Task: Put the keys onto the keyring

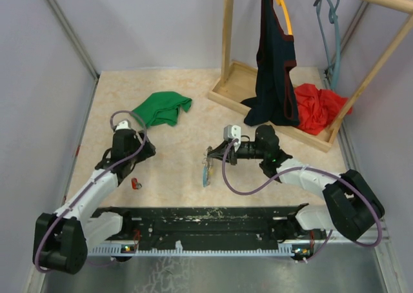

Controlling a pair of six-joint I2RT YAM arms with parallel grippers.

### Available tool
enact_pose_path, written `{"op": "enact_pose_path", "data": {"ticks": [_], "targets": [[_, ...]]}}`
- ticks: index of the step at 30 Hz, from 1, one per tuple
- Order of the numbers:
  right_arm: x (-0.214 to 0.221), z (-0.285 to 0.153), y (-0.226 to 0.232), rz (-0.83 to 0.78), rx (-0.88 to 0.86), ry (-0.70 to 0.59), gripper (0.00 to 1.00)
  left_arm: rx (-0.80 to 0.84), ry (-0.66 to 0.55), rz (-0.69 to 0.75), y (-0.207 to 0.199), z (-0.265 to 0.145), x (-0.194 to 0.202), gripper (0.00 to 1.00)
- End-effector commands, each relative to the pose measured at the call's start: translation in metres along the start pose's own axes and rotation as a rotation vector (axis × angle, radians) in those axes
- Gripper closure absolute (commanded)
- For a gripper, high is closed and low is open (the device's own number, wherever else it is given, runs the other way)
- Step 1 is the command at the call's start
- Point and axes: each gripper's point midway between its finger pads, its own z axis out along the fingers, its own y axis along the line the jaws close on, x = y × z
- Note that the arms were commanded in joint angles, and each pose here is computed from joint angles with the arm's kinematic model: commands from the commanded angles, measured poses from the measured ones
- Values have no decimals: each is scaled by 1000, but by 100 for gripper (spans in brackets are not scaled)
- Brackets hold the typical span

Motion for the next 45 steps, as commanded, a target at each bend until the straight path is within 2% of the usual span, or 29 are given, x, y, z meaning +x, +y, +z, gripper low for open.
{"op": "enact_pose_path", "data": {"ticks": [1,7,13,21,26,32,40,45], "targets": [[-26,0,-1,-98,11,-59,100,-140,-39,-132,37,1,-1,23],[-27,0,0,-106,16,-56,100,-150,-85,-252,58,10,-7,33],[-28,0,1,-112,19,-56,100,-176,-39,-286,71,20,7,44],[-30,0,2,-118,21,-57,100,-212,-10,-301,83,26,19,48],[-31,0,2,-122,24,-56,100,-182,23,-292,78,30,25,64],[-31,0,1,-122,24,-50,100,-105,19,-264,64,22,19,75],[-30,0,2,-119,17,-49,100,-106,48,-251,66,28,28,78],[-30,0,2,-122,20,-49,100,-125,74,-231,69,29,32,72]]}}
